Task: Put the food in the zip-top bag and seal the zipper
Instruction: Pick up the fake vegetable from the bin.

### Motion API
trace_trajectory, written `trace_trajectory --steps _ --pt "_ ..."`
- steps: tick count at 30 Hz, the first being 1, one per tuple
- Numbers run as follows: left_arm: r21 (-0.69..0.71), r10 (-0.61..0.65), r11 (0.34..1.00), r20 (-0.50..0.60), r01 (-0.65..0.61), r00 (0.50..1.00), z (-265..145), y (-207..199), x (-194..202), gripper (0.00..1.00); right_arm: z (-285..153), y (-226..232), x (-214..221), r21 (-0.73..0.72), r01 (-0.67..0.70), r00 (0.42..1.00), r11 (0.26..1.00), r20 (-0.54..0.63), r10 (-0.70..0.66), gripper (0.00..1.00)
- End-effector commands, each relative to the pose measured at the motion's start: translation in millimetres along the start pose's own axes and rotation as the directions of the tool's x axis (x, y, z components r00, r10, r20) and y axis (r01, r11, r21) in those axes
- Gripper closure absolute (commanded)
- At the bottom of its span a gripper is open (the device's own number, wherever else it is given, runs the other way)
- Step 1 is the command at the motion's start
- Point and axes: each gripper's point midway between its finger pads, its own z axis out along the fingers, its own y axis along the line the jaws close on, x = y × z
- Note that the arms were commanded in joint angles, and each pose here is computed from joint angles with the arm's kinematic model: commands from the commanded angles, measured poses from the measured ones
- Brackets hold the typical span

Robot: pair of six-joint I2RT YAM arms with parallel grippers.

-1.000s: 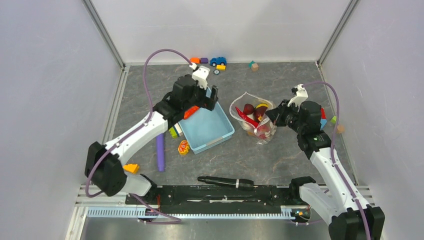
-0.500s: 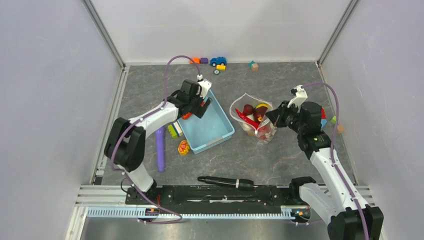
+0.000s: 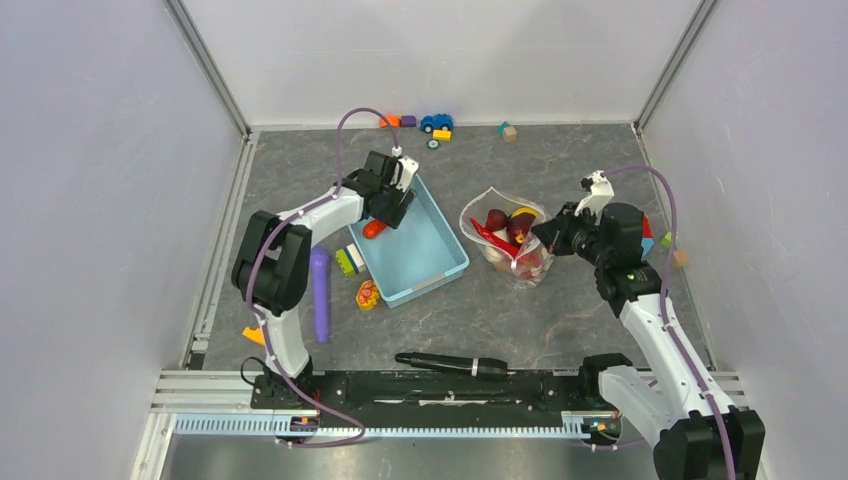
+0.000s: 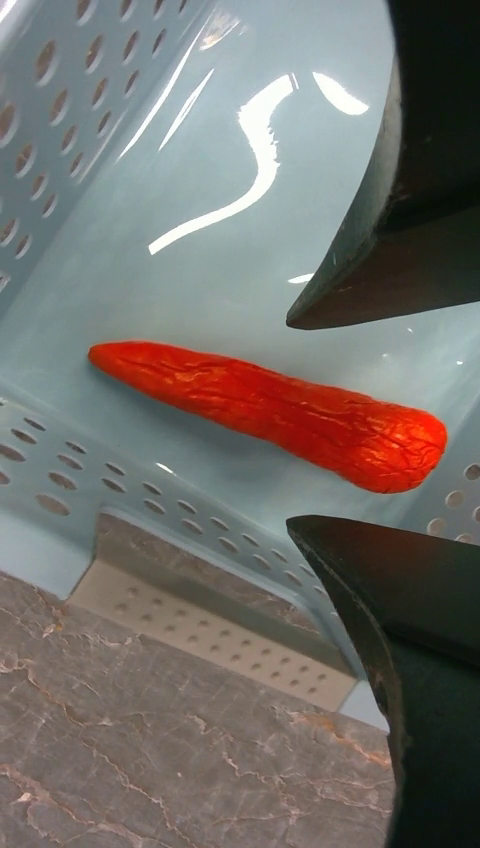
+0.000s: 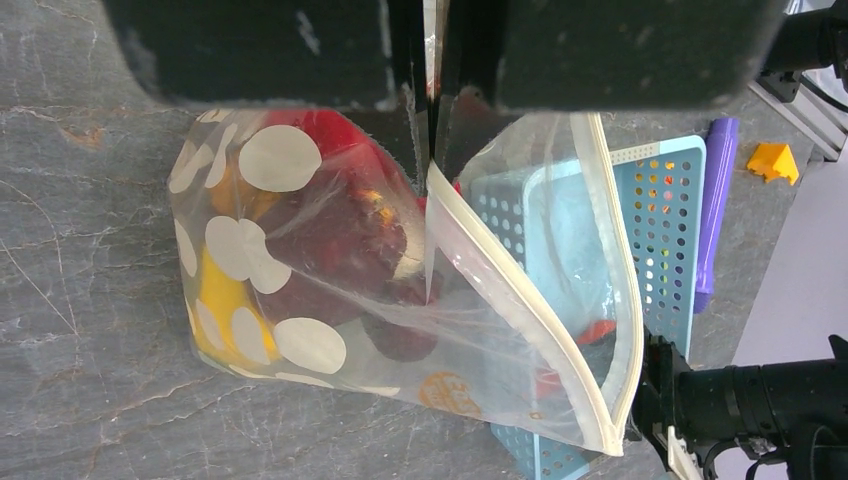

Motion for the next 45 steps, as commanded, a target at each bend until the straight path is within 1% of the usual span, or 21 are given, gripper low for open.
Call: trace_trajectory --steps 1,6,8,10,14,17,18,20,27,29,34,37,39,41,43,44,45 --pt "0.034 -0.024 0.999 -0.015 0.025 1.0 8 2 -7 0.28 -1 -1 -6 -0.008 0.032 0.999 0.999 0.028 -0.032 0.99" --pt "0.042 -0.032 0.998 -0.071 0.035 0.997 16 3 3 0.31 -2 -1 -7 -0.006 0.036 0.999 0.999 0.034 -0.035 0.99" --pt "0.047 -0.038 0.998 -0.083 0.042 0.996 18 2 5 0.34 -3 -1 -7 -0.007 0.037 0.999 0.999 0.038 -0.037 0.99" --pt "0.058 -0.042 0.997 -0.091 0.047 0.995 19 1 6 0.4 -4 -1 -7 -0.006 0.036 0.999 0.999 0.04 -0.036 0.99" --pt "0.081 -0.049 0.995 -0.104 0.057 0.993 18 -4 6 0.6 -4 -2 -7 -0.004 0.031 0.999 1.0 0.038 -0.031 0.99" --pt "0.123 -0.054 0.99 -0.1 0.066 0.994 15 -11 2 0.79 -4 0 -8 -0.013 0.028 0.999 1.0 0.039 -0.028 0.99" --pt "0.134 -0.057 0.989 -0.097 0.07 0.994 13 -13 0 0.87 -4 0 -8 -0.014 0.029 0.999 0.999 0.039 -0.028 0.99" --pt "0.155 -0.066 0.985 -0.077 0.077 0.995 6 -16 -6 0.97 -4 0 -9 -0.011 0.029 0.999 1.0 0.042 -0.029 0.99" --pt "0.276 -0.137 0.954 0.054 0.117 0.989 -32 -34 -36 0.98 -4 0 -11 -0.009 0.03 0.999 1.0 0.045 -0.029 0.99" --pt "0.307 -0.162 0.944 0.107 0.123 0.981 -48 -38 -47 0.98 -4 0 -10 -0.009 0.027 0.999 1.0 0.042 -0.027 0.99" --pt "0.327 -0.226 0.933 0.219 0.147 0.949 -90 -40 -67 0.98 -4 1 -10 -0.01 0.021 0.999 1.0 0.043 -0.021 0.99" --pt "0.411 -0.273 0.903 0.326 0.124 0.905 -128 -55 -86 0.98 -5 4 -12 -0.027 0.019 0.999 0.999 0.044 -0.018 0.99" --pt "0.47 -0.272 0.881 0.397 0.061 0.877 -155 -73 -97 0.98 -5 9 -12 -0.049 0.012 0.999 0.999 0.037 -0.01 0.98" --pt "0.508 -0.283 0.861 0.47 0.005 0.836 -182 -94 -109 0.98 -6 13 -12 -0.071 0.007 0.999 0.997 0.031 -0.005 0.99" --pt "0.528 -0.333 0.849 0.507 0.019 0.795 -202 -109 -124 0.98 -6 15 -12 -0.08 0.007 1.0 0.997 0.031 -0.005 0.99" --pt "0.522 -0.361 0.852 0.512 0.052 0.78 -209 -112 -131 0.98 -7 15 -12 -0.077 0.002 1.0 0.997 0.031 0.0 0.98" --pt "0.512 -0.404 0.852 0.508 0.111 0.761 -216 -116 -138 0.98 -7 15 -11 -0.077 -0.001 1.0 0.997 0.031 0.004 0.99"
